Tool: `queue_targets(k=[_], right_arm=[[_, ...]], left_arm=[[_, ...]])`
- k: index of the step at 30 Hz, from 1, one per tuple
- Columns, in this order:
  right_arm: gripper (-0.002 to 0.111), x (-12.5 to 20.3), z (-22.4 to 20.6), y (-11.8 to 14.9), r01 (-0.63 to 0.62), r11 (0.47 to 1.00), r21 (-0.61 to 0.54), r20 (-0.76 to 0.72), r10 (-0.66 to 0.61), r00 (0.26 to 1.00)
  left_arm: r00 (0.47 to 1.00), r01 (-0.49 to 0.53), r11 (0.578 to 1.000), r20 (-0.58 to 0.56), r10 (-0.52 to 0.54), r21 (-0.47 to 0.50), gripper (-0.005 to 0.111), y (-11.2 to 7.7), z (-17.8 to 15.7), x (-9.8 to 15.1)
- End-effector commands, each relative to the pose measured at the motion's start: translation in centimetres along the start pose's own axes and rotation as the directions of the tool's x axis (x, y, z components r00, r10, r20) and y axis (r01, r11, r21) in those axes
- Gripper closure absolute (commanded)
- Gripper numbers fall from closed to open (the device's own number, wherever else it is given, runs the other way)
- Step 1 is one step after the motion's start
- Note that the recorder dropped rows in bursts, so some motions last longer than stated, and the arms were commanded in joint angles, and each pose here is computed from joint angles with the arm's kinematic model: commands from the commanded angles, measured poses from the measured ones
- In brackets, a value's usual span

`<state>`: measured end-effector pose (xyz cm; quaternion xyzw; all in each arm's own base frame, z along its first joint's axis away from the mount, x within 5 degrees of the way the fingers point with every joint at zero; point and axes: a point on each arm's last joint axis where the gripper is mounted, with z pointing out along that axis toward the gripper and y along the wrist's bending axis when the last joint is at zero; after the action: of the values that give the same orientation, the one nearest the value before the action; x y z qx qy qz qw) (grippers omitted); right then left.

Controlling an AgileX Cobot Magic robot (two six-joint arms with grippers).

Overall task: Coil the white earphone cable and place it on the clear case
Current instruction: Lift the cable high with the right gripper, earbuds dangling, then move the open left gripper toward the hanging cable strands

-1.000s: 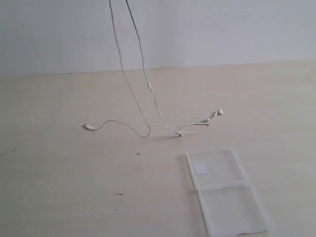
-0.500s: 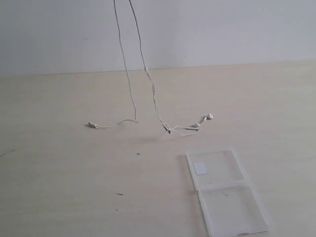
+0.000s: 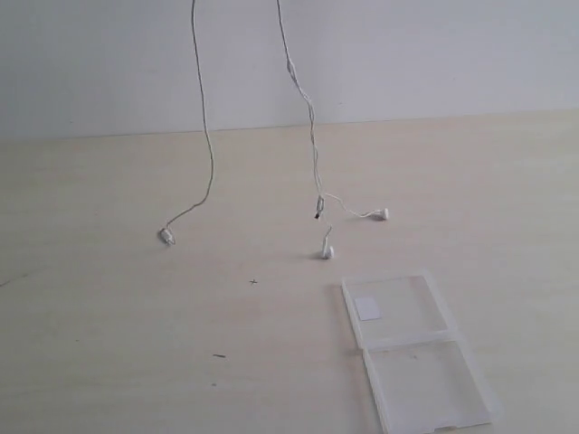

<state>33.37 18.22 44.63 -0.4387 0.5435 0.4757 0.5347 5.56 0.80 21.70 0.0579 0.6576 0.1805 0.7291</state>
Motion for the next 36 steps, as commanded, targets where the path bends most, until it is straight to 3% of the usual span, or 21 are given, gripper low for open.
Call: queue_targets(k=[1, 2, 3, 7, 10, 11, 13, 17, 21, 29, 32, 36], right_arm=[[0.108, -3.0, -0.7, 1.4, 0.072, 0.997, 0.015, 0.017, -0.073, 0.997], [0.108, -3.5, -0.9, 1.7, 0.079, 0.997, 0.015, 0.023, -0.080, 0.997], [0.108, -4.0, -1.0, 2.0, 0.084, 0.996, 0.018, 0.024, -0.085, 0.996], [0.108, -5.3, -1.4, 2.5, 0.115, 0.990, 0.080, -0.001, -0.115, 0.993], [0.108, -6.2, -1.7, 2.9, 0.155, 0.982, 0.108, -0.009, -0.155, 0.988], [0.108, -6.4, -1.8, 2.9, 0.161, 0.980, 0.116, -0.015, -0.160, 0.987], [0.108, -6.8, -1.9, 3.1, 0.186, 0.975, 0.125, -0.021, -0.185, 0.983], [0.108, -7.1, -2.0, 3.1, 0.194, 0.971, 0.136, -0.022, -0.193, 0.981], [0.108, -7.1, -2.0, 3.1, 0.178, 0.974, 0.140, -0.020, -0.177, 0.984], [0.108, -7.2, -2.0, 3.0, 0.152, 0.977, 0.150, -0.014, -0.152, 0.988], [0.108, -7.3, -2.0, 2.8, 0.151, 0.974, 0.170, -0.006, -0.153, 0.988], [0.108, -7.4, -2.0, 2.7, 0.151, 0.970, 0.190, 0.001, -0.154, 0.988]], left_arm=[[0.869, 0.465, 0.881, 0.141, -0.474, 0.093, 0.107, -0.1, -0.2, -1.5], [0.820, 0.542, 0.832, 0.140, -0.554, 0.117, 0.107, -0.2, -0.2, -1.6], [0.806, 0.564, 0.816, 0.132, -0.577, 0.126, 0.107, -0.2, -0.2, -1.6], [0.833, 0.516, 0.835, 0.114, -0.541, 0.192, 0.107, -0.9, -0.3, -1.8], [0.859, 0.406, 0.808, 0.122, -0.497, 0.428, 0.107, -2.9, -0.8, -2.9], [0.881, 0.335, 0.777, 0.115, -0.459, 0.533, 0.107, -3.9, -1.2, -3.1], [0.897, 0.301, 0.686, 0.048, -0.440, 0.662, 0.107, -5.2, -1.7, -3.1], [0.840, 0.487, 0.574, -0.173, -0.515, 0.658, 0.107, -5.7, -1.3, -2.4], [0.793, 0.538, 0.481, -0.221, -0.568, 0.692, 0.107, -6.0, -1.5, -2.8], [0.777, 0.544, 0.454, -0.220, -0.589, 0.706, 0.107, -6.0, -1.6, -3.1], [0.790, 0.541, 0.496, -0.206, -0.578, 0.680, 0.107, -5.8, -1.3, -2.9], [0.781, 0.551, 0.496, -0.205, -0.590, 0.672, 0.107, -5.7, -1.3, -2.9]])
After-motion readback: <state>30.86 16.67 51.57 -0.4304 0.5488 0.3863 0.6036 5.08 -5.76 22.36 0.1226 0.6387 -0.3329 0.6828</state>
